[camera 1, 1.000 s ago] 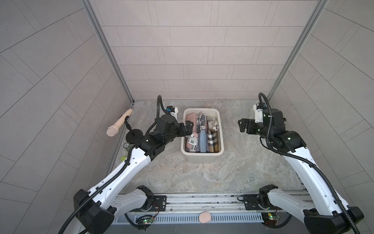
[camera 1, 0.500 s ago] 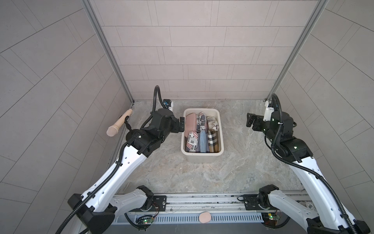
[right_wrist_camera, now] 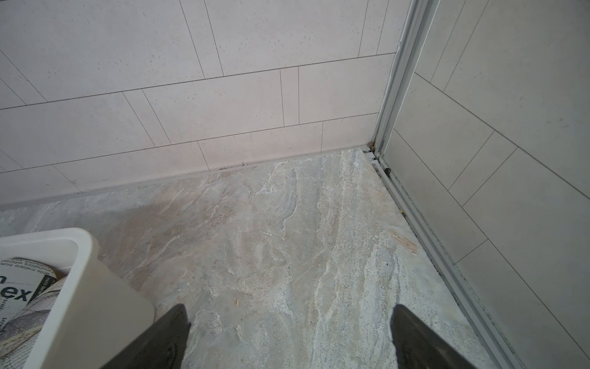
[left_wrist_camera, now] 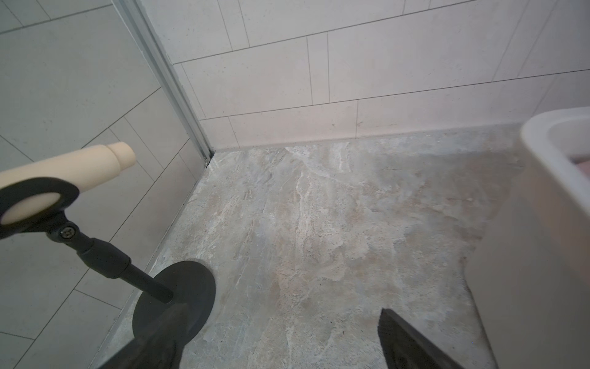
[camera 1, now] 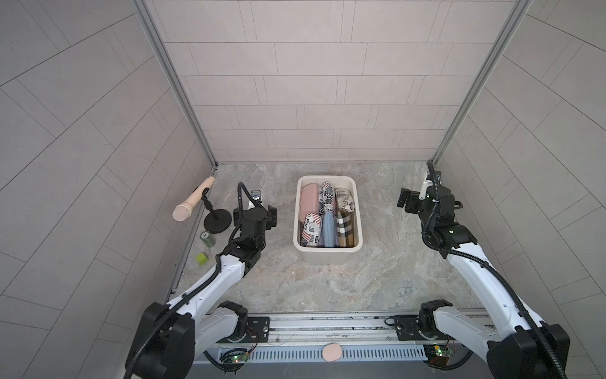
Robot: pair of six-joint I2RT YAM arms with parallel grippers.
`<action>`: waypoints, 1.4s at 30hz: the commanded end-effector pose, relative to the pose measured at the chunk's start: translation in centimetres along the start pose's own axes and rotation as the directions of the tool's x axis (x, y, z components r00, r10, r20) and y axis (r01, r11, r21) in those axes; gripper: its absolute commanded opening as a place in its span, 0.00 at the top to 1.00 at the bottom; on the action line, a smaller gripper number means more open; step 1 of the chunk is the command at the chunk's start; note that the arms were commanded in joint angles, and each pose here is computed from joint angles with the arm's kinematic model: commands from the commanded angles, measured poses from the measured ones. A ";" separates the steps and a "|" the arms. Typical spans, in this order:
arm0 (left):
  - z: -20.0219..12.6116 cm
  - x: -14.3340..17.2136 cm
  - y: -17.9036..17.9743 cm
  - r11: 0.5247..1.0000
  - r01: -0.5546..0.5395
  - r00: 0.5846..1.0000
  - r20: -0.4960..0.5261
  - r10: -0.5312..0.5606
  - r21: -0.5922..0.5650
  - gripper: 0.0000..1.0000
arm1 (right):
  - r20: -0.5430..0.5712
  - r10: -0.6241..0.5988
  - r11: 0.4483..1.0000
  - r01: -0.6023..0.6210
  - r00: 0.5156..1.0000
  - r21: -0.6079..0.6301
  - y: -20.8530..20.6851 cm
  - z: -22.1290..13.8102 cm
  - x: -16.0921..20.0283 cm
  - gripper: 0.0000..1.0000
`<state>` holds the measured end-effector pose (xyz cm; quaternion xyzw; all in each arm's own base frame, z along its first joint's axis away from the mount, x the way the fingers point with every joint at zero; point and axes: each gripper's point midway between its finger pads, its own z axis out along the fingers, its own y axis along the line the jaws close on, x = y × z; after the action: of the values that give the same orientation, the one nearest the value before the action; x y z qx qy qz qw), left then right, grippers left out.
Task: Put the glasses cases into the storage boxes
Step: Reset both arms
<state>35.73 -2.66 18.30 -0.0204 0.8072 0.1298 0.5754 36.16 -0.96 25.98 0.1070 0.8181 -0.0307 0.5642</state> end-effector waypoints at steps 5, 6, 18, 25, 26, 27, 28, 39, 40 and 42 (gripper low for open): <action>3.6 2.5 3.0 0.994 0.047 0.997 0.070 -0.040 -0.103 0.00 | 0.051 -0.173 0.982 0.176 0.984 -0.068 0.3 2.2 0.8 0.00; 4.1 3.5 2.8 0.994 0.028 0.999 0.040 -0.024 -0.102 0.00 | 0.041 -0.190 0.979 0.192 0.981 -0.066 0.3 2.5 1.3 0.00; 7.7 8.2 2.0 0.995 0.095 0.994 -0.047 -0.094 0.018 0.00 | -0.061 -0.192 0.980 0.189 0.980 -0.056 -0.7 4.4 7.3 0.00; 7.9 8.3 2.1 0.995 0.101 0.994 -0.051 -0.099 0.020 0.00 | -0.056 -0.201 0.979 0.199 0.978 -0.045 -1.1 4.8 9.5 0.00; 8.0 8.2 2.1 0.995 0.100 0.994 -0.047 -0.098 0.020 0.00 | -0.049 -0.207 0.978 0.205 0.977 -0.050 -1.1 4.8 9.6 0.00; 7.9 8.2 2.1 0.995 0.100 0.994 -0.045 -0.099 0.022 0.00 | -0.039 -0.214 0.976 0.211 0.976 -0.056 -1.0 4.7 9.8 0.00; 7.9 8.2 2.1 0.995 0.097 0.994 -0.046 -0.096 0.023 0.00 | -0.039 -0.214 0.976 0.211 0.976 -0.057 -1.1 4.7 10.1 0.00; 7.9 8.2 2.1 0.995 0.095 0.995 -0.045 -0.094 0.022 0.00 | 0.063 -0.181 0.983 0.181 0.981 -0.001 -2.2 6.4 13.8 0.00; 7.9 8.2 2.1 0.995 0.096 0.994 -0.045 -0.095 0.021 0.00 | 0.074 -0.180 0.984 0.179 0.981 0.013 -2.4 6.5 14.1 0.00; 7.9 8.2 2.1 0.995 0.095 0.995 -0.045 -0.094 0.022 0.00 | 0.094 -0.187 0.982 0.185 0.978 0.030 -2.5 7.3 14.5 0.00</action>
<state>39.50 2.06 7.81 -0.0530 0.8273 0.0940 0.5513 35.93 -2.05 6.76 0.0217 0.8450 -0.0796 0.5284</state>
